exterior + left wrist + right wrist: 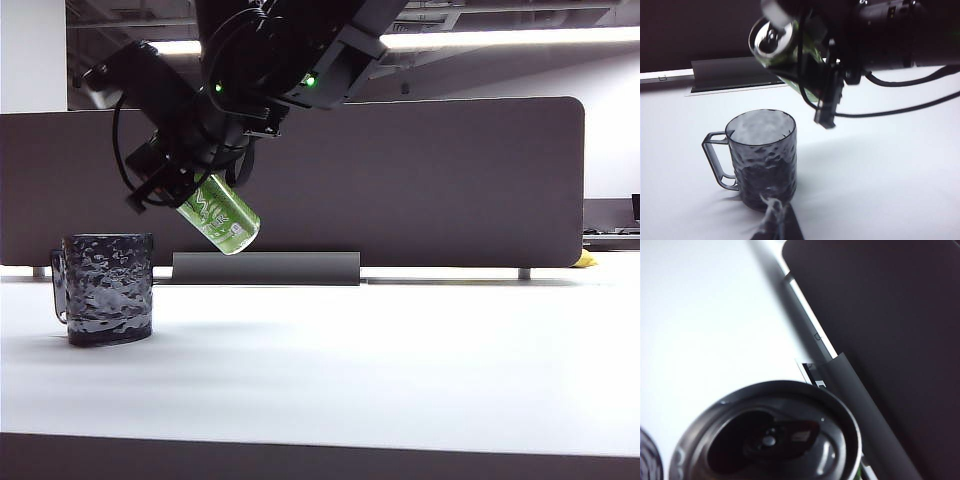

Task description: Pick up the metal can, pour some water into the cup, then place the can back on the table.

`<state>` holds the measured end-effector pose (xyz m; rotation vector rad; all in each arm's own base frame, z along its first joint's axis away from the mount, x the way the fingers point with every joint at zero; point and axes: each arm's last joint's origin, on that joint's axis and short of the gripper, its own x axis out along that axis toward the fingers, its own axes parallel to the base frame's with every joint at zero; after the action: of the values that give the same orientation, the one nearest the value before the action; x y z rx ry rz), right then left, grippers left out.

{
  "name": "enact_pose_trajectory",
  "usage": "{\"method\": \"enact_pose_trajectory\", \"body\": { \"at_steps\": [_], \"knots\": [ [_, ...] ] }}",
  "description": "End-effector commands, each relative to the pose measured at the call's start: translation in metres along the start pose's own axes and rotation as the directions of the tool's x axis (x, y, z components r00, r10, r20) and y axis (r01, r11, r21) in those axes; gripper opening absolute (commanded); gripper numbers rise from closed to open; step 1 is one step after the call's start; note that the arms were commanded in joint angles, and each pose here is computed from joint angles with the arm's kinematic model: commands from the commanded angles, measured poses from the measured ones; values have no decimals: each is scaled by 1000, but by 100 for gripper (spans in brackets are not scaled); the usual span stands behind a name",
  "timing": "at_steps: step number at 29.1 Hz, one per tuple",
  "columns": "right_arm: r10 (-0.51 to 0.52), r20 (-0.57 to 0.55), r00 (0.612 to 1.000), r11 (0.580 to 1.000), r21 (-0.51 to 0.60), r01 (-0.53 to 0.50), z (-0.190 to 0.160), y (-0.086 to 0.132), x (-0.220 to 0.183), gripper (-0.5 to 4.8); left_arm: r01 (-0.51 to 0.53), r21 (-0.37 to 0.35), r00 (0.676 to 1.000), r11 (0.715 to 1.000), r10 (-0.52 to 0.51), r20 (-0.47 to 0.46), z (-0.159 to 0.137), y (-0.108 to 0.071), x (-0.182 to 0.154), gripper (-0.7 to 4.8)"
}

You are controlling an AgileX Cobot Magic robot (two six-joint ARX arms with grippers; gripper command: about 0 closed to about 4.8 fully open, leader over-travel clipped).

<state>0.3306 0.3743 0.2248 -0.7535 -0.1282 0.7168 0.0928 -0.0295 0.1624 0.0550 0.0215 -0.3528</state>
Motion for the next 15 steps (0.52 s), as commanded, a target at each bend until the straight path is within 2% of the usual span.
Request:
{"method": "enact_pose_trajectory", "body": {
  "at_steps": [1,8,15],
  "knots": [
    [-54,53,997,993,110,48,11,-12,-3,201,4,1,1000,1000,-4,14,2,0,0,-5],
    [-65,45,997,977,207,54,10,-14,-3,201,4,1,1000,1000,-4,14,2,0,0,-5],
    [-102,7,995,914,396,91,-2,-32,-3,201,4,1,1000,1000,-4,14,2,0,0,-5]
  ]
}}
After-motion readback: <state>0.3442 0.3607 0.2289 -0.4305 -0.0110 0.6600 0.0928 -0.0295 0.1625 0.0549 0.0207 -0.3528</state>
